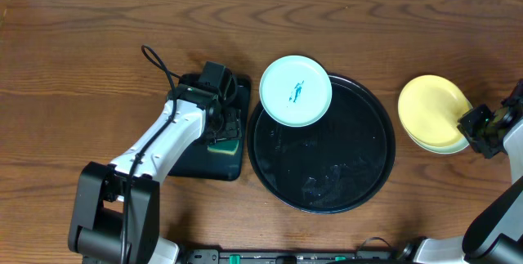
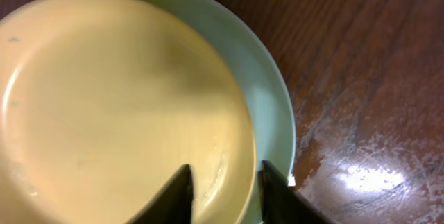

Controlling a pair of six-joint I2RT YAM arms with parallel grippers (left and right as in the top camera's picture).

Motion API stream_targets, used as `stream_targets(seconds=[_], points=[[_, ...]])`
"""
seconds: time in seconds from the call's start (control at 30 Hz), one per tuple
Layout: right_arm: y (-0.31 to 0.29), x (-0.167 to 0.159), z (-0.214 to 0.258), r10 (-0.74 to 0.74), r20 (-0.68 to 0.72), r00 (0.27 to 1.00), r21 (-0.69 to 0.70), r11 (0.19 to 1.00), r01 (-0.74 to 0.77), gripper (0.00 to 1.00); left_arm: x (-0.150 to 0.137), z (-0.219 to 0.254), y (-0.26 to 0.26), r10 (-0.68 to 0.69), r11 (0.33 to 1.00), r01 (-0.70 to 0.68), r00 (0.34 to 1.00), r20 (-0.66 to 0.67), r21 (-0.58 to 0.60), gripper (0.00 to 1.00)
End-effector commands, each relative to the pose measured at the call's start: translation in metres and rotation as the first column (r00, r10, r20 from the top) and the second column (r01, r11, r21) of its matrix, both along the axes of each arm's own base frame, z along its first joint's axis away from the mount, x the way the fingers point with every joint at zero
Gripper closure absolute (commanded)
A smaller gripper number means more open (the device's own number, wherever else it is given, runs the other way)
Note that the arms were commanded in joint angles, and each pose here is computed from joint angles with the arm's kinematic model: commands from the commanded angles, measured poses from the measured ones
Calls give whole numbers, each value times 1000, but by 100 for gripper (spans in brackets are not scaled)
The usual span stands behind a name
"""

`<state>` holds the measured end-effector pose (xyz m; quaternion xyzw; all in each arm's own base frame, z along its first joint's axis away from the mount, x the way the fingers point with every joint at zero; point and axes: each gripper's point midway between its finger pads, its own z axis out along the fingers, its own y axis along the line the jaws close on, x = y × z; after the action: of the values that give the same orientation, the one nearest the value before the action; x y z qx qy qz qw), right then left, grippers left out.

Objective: Clean dirty plates on tray and stack at the side
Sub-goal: 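Carry the yellow plate right and lower it onto the pale green plate, then release the yellow plate and grip the remaining pale green plate rim with right gripper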

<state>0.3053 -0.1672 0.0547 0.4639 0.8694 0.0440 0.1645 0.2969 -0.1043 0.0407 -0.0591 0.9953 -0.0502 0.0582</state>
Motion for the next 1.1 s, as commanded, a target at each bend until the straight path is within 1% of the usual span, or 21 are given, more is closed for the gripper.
stream_targets(seconds=[0.0,0.07,0.23,0.3,0.37,0.4,0.5,0.6,0.63,0.67,0.7,0.77,0.83,1.0,1.07], points=[[1,8,7,1,37,999,18,1000,-1,60,-4,-3,0,-7,1000,7,1000,-12,-1,27],[8,14,9,18,73,997,57,998,-22,56,-4,-3,0,-7,1000,7,1000,-11,-2,27],[31,34,19,83,183,980,146,983,-111,53,-4,-3,0,-7,1000,7,1000,-9,-2,27],[47,46,25,153,242,958,167,966,-196,53,-4,-3,0,-7,1000,7,1000,-9,-2,27],[64,55,30,237,287,928,158,944,-290,52,-4,-3,0,-6,1000,6,1000,-9,-2,27],[74,60,33,287,308,907,146,928,-344,52,-3,-3,0,-6,1000,6,1000,-9,-2,27],[114,74,38,466,347,814,78,850,-520,50,-3,-3,0,-6,1000,6,1000,-9,-2,27],[153,82,41,614,358,703,5,752,-659,49,-3,-3,0,-6,1000,6,1000,-9,-2,27],[174,86,42,673,364,644,-27,699,-715,48,-4,-3,0,-6,1000,6,1000,-9,-2,27],[187,87,44,701,366,612,-41,669,-742,47,-4,-3,0,-6,1000,6,1000,-9,-2,27],[198,88,45,725,358,588,-57,646,-761,48,-4,-3,0,-6,1000,6,1000,-9,-2,27],[214,91,47,759,339,556,-86,613,-785,54,-4,-3,0,-6,1000,6,1000,-9,-2,27],[234,92,53,805,335,490,-121,552,-825,57,-4,-3,0,-6,1000,6,1000,-9,-2,27],[266,98,67,849,332,412,-177,485,-856,56,-3,-3,0,-6,1000,6,1000,-9,-2,27],[273,102,69,860,322,397,-212,474,-855,56,-3,-3,0,-6,1000,6,1000,-9,-2,27]])
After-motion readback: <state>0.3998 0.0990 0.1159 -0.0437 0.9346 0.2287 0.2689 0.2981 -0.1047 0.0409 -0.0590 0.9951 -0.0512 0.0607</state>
